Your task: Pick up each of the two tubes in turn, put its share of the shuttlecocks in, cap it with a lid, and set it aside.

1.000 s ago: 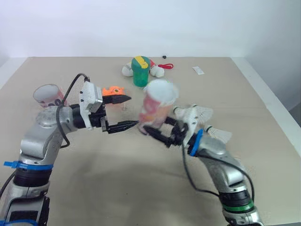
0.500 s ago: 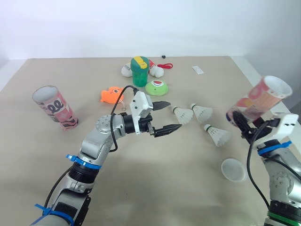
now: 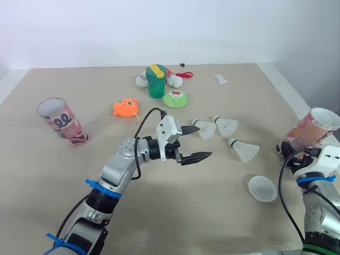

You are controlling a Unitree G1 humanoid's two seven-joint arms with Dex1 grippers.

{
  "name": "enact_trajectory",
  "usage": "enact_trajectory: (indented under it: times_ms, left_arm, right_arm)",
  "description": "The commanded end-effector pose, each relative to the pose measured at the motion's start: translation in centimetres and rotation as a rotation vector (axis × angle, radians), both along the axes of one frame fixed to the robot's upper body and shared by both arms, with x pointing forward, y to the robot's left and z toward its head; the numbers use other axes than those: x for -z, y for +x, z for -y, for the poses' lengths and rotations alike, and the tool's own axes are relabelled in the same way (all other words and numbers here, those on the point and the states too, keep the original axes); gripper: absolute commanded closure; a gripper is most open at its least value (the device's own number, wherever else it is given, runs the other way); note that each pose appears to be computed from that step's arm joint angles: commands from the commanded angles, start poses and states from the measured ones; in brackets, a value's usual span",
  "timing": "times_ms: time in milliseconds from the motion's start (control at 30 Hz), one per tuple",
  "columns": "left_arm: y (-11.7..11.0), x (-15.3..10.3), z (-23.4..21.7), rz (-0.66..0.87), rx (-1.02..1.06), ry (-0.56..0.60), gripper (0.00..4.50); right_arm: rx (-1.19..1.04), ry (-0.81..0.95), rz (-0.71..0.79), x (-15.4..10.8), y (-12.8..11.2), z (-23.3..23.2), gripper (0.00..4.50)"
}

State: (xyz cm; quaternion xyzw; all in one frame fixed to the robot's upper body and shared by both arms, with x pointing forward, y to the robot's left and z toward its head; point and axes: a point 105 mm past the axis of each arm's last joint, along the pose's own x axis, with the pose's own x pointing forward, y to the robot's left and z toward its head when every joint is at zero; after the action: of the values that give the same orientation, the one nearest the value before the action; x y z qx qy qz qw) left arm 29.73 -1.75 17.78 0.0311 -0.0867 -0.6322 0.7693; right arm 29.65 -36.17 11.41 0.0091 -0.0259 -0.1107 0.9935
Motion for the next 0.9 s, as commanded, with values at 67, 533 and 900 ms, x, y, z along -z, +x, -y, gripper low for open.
enact_trajectory:
  times_ms: [67, 533, 900]
  left_arm:
    - [-0.4, -0.7, 0.1, 0.035, 0.023, -0.002, 0.00]
    - [0.8, 0.7, -2.8, 0.014, -0.097, 0.014, 0.00]
    - [1.5, 2.5, -12.9, 0.024, -0.612, -0.028, 0.00]
  right_arm:
    - [0.017, -0.004, 0.009, 0.0, -0.7, 0.3, 0.03]
    - [-0.099, -0.011, 0.137, -4.8, -5.6, -1.8, 0.03]
    - [-1.071, -0.210, 0.086, -9.9, -3.3, -21.7, 0.03]
